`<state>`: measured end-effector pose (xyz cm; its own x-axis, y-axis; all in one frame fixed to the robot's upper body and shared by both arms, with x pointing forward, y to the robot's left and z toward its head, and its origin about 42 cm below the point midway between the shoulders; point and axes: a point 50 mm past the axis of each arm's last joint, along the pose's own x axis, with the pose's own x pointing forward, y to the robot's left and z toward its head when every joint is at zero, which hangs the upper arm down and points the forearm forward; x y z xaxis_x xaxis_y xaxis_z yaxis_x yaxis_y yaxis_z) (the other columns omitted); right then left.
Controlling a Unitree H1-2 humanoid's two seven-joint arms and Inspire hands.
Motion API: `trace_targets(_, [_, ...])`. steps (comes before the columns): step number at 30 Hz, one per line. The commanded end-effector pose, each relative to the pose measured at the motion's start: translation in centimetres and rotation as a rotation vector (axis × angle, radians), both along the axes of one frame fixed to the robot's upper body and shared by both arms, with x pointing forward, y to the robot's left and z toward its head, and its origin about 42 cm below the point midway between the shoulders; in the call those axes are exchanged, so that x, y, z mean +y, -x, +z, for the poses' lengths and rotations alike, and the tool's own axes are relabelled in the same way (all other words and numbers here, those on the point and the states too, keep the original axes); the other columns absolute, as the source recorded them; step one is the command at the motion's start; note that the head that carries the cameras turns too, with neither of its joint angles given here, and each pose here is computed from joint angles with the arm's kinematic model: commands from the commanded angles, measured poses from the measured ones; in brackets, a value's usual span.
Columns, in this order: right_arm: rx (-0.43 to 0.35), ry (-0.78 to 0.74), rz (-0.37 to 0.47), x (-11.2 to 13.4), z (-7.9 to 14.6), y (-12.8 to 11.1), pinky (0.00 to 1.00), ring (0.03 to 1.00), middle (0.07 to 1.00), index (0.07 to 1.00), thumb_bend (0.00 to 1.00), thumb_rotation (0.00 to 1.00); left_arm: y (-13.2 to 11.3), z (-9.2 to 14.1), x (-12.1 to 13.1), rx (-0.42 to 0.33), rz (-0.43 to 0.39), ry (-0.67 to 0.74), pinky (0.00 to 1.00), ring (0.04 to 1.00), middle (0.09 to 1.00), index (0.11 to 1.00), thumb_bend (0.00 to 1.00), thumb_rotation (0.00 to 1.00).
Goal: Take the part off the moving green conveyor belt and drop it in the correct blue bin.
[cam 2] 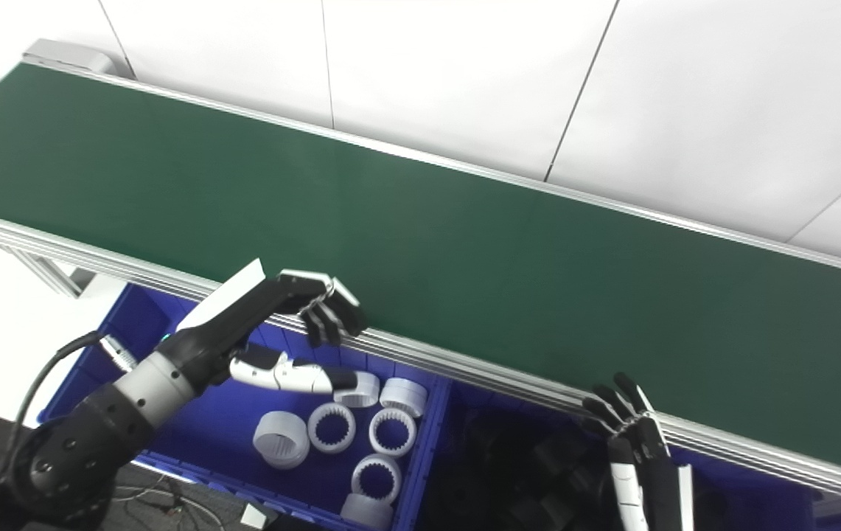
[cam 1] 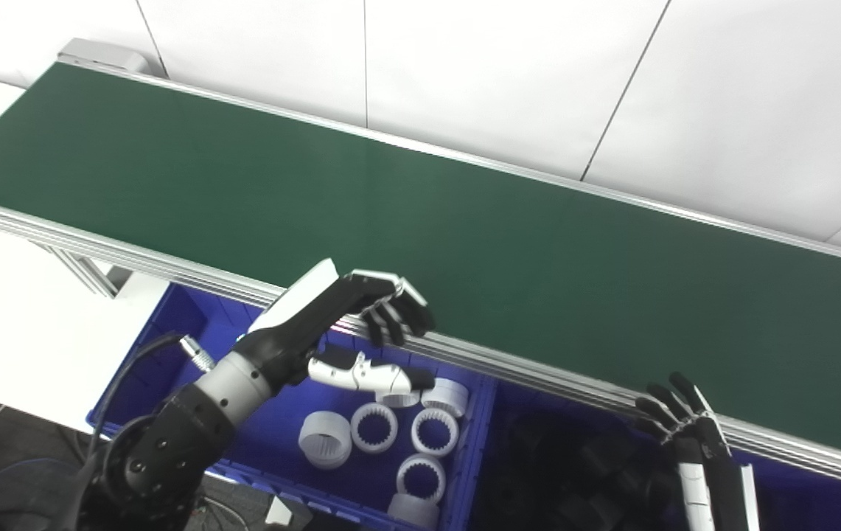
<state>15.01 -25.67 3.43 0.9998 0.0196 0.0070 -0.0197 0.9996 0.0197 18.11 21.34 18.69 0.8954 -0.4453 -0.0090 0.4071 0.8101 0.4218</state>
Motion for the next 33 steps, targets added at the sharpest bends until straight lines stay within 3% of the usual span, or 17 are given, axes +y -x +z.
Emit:
trace_targets(1, [-0.086, 0.001, 0.002, 0.3, 0.9, -0.3, 0.68, 0.755, 0.793, 0.863, 0.69, 0.76, -0.1, -0.2, -0.6, -0.048, -0.013, 0.103, 0.51, 0.612, 0.679, 0.686, 0.76, 0.55])
trace_targets(2, [-0.086, 0.001, 0.003, 0.4, 0.9, -0.2, 0.67, 0.755, 0.794, 0.862, 0.69, 0.76, -0.2, -0.6, -0.9, -0.041, -0.014, 0.131, 0.56, 0.676, 0.739, 0.759, 0.81, 0.59])
trace_targets(4, [-0.084, 0.002, 0.005, 0.7, 0.9, -0.2, 0.67, 0.756, 0.796, 0.863, 0.7, 0.76, -0.4, -1.5, -1.3, -0.037, -0.01, 0.18, 0.59, 0.724, 0.785, 0.811, 0.87, 0.63])
trace_targets(8, [-0.081, 0.005, 0.013, 1.1, 0.8, -0.1, 0.68, 0.764, 0.804, 0.866, 0.69, 0.75, -0.9, -3.8, -2.9, 0.013, -0.011, 0.284, 0.67, 0.808, 0.857, 0.868, 0.96, 0.68])
trace_targets(12, [-0.086, 0.008, 0.025, 1.6, 0.9, -0.1, 0.68, 0.757, 0.795, 0.866, 0.68, 0.74, -1.4, -6.1, -3.5, 0.046, 0.002, 0.352, 0.72, 0.83, 0.865, 0.878, 1.0, 0.69])
trace_targets(20, [-0.096, 0.063, 0.033, 3.0, 1.4, 0.2, 0.67, 0.747, 0.788, 0.866, 0.69, 0.76, -1.6, -9.3, -2.7, 0.086, 0.078, 0.442, 0.69, 0.767, 0.801, 0.772, 0.98, 0.67])
trace_targets(23, [-0.104, 0.065, 0.035, 3.4, 1.6, 0.3, 0.67, 0.746, 0.792, 0.868, 0.68, 0.75, -1.1, -10.4, -2.0, 0.108, 0.107, 0.48, 0.67, 0.751, 0.789, 0.766, 0.9, 0.69])
trace_targets(29, [-0.117, 0.065, 0.049, 4.1, 2.0, 0.4, 0.68, 0.757, 0.8, 0.87, 0.7, 0.76, -0.4, -10.5, -0.6, 0.125, 0.136, 0.557, 0.66, 0.759, 0.801, 0.782, 0.81, 0.67])
trace_targets(33, [-0.129, 0.061, 0.069, 4.6, 2.3, 0.1, 0.68, 0.763, 0.802, 0.868, 0.7, 0.76, -0.1, -10.5, -0.5, 0.112, 0.133, 0.534, 0.65, 0.757, 0.794, 0.774, 0.82, 0.66])
